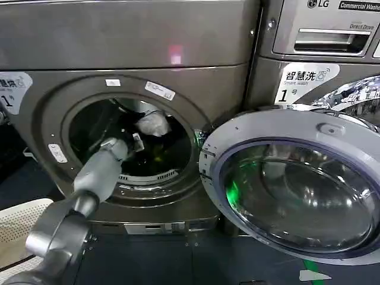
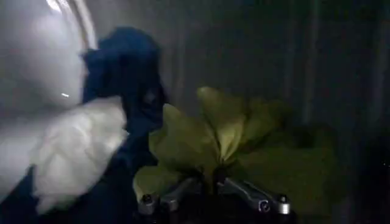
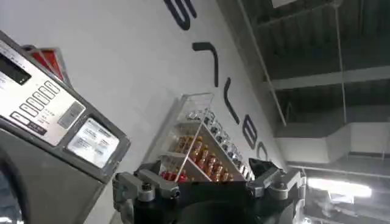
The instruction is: Grasp the clothes from the dryer.
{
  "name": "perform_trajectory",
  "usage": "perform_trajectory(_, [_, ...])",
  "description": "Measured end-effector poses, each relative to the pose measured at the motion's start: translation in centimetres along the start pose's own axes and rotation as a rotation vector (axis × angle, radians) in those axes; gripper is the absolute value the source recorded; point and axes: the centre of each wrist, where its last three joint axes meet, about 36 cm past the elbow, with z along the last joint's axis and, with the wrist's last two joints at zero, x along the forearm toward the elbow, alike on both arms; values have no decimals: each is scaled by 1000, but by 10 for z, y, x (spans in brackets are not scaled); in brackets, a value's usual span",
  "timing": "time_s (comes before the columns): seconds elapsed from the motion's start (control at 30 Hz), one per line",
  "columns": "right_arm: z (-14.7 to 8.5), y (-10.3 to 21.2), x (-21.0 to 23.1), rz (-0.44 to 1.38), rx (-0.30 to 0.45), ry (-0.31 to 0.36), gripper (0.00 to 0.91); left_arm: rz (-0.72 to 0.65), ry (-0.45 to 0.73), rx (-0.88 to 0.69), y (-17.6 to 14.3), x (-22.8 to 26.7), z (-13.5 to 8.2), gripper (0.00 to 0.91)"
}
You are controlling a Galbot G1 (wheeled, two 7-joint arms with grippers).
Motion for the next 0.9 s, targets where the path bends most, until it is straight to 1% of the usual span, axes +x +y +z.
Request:
perform_trajectory(0.1, [1,2,-1,5,-4,-1,907,-95,-98,117,-13,-2,3,0])
perform_trajectory(0.3, [2,4,-4,7,-10,-6,907,-290,-297,338,-49,-7,-2,0])
perform_trajectory(0.5, [3,4,-4,11,-12,-18,907,-506,-435,488,-77,-4,-7,0])
perform_trajectory(0.6, [3,3,-4,16,-17,-22,907,-611,-474,538,-92,-3,-3,0])
perform_trajectory(0.7, [4,1,-6,17,-19,-30,907,-681,-495,572,-104,-2,1,0])
perform_trajectory(0.8, [4,-1,-6,23,-18,-35,907,-715,-504,594,-115,-3,2,0])
perform_trajectory(0.9, [6,-3,-6,28,-19,-39,907,-742,-513,610,-120,-4,1,0])
